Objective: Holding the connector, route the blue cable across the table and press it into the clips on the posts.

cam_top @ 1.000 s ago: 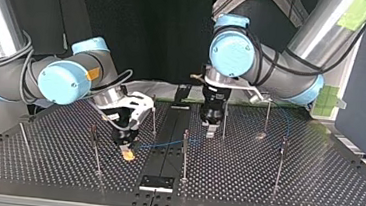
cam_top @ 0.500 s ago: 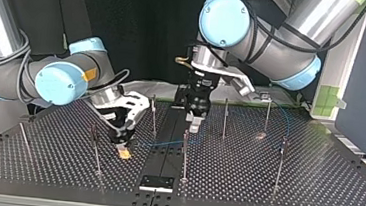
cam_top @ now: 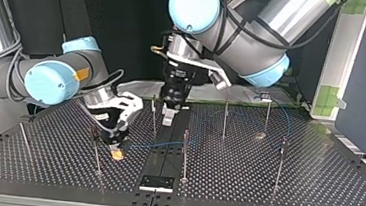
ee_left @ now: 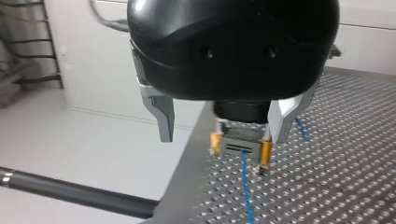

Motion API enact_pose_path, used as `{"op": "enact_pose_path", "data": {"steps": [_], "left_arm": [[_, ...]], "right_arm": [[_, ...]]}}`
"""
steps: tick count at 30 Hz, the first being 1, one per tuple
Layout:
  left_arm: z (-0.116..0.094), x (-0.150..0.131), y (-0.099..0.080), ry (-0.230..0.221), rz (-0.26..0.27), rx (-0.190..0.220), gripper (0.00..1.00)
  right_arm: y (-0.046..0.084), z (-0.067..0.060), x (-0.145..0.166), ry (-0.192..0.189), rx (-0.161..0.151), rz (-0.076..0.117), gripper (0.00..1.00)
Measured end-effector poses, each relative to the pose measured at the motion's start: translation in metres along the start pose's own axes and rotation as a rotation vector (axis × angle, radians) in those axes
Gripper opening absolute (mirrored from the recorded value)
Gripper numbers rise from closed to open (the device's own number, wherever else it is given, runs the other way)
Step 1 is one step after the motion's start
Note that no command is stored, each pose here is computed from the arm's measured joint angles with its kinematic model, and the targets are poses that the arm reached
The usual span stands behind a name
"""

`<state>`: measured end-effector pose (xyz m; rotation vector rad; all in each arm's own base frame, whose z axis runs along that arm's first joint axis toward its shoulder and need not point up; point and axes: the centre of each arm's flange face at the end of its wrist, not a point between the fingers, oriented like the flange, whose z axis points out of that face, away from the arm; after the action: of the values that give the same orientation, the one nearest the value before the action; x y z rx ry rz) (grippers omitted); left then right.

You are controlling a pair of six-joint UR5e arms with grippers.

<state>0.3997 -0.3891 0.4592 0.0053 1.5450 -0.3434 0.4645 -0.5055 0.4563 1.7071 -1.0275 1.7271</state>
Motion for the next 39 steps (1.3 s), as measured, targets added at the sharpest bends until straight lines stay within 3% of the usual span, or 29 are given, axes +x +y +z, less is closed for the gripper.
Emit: {"op": "enact_pose_path", "data": {"steps": [9, 28, 35, 39], "left_arm": [[0.023, 0.013, -0.005, 0.040, 0.032, -0.052, 0.99], [0.087, 0.039, -0.005, 0.064, 0.046, -0.097, 0.99], [0.109, 0.047, -0.001, 0.058, 0.048, -0.136, 0.99], [0.122, 0.035, 0.003, 0.021, 0.035, -0.154, 0.99]], "right_arm": [[0.005, -0.001, -0.002, -0.008, -0.008, 0.002, 0.00], [0.006, -0.001, -0.004, -0.011, -0.011, 0.002, 0.00], [0.006, -0.001, -0.004, -0.011, -0.010, 0.001, 0.00], [0.006, -0.001, -0.004, -0.011, -0.010, 0.001, 0.00]]}}
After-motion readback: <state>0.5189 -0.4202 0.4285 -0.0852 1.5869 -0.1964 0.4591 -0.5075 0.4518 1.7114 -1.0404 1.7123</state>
